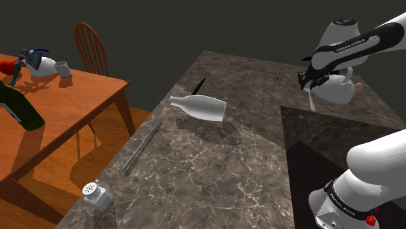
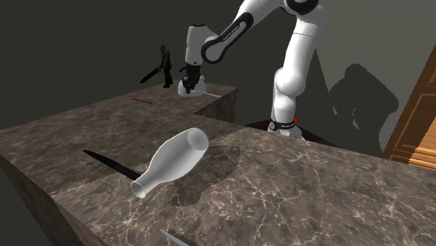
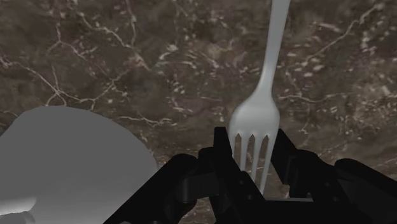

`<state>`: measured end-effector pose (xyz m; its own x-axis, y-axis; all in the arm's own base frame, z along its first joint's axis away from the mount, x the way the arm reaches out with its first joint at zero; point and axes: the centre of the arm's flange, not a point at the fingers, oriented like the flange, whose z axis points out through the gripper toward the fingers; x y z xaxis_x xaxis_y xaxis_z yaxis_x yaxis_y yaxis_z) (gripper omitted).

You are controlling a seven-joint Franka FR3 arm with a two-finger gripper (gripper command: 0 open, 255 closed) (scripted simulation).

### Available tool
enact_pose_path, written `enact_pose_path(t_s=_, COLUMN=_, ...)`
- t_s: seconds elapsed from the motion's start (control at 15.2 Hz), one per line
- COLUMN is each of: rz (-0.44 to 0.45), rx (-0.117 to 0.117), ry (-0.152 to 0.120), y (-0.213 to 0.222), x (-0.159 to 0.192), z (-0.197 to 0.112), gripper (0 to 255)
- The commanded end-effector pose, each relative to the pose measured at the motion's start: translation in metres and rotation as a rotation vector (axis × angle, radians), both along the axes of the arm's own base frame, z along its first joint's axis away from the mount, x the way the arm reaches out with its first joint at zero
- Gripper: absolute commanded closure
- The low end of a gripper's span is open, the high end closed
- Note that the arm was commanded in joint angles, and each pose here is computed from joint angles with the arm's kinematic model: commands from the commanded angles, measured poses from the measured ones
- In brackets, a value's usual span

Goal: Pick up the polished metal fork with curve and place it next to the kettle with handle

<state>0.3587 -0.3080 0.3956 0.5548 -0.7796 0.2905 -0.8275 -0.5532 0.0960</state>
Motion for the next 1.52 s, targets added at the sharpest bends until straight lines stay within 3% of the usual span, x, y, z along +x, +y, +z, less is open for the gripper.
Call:
enact_pose_path(t_s=0.0, rz=0.000, rx=0.000, ry=-0.001, y=0.001, x=-0.001, z=-0.010, gripper=255)
enact_pose_path(t_s=0.59, rz=0.000, rx=0.000, ry=-0.001, y=0.001, x=-0.001, z=-0.061, gripper=255)
enact_pose_path(t_s=1.12, rz=0.000, rx=0.000, ry=-0.001, y=0.001, x=-0.001, z=-0.060, gripper=255)
enact_pose_path(t_s=1.19, rz=0.000, rx=0.000, ry=-0.001, y=0.001, x=-0.001, z=-0.060, gripper=0)
enact_pose_path(t_s=1.45, rz=0.000, rx=0.000, ry=-0.001, y=0.001, x=-0.001, z=-0.060, gripper=0)
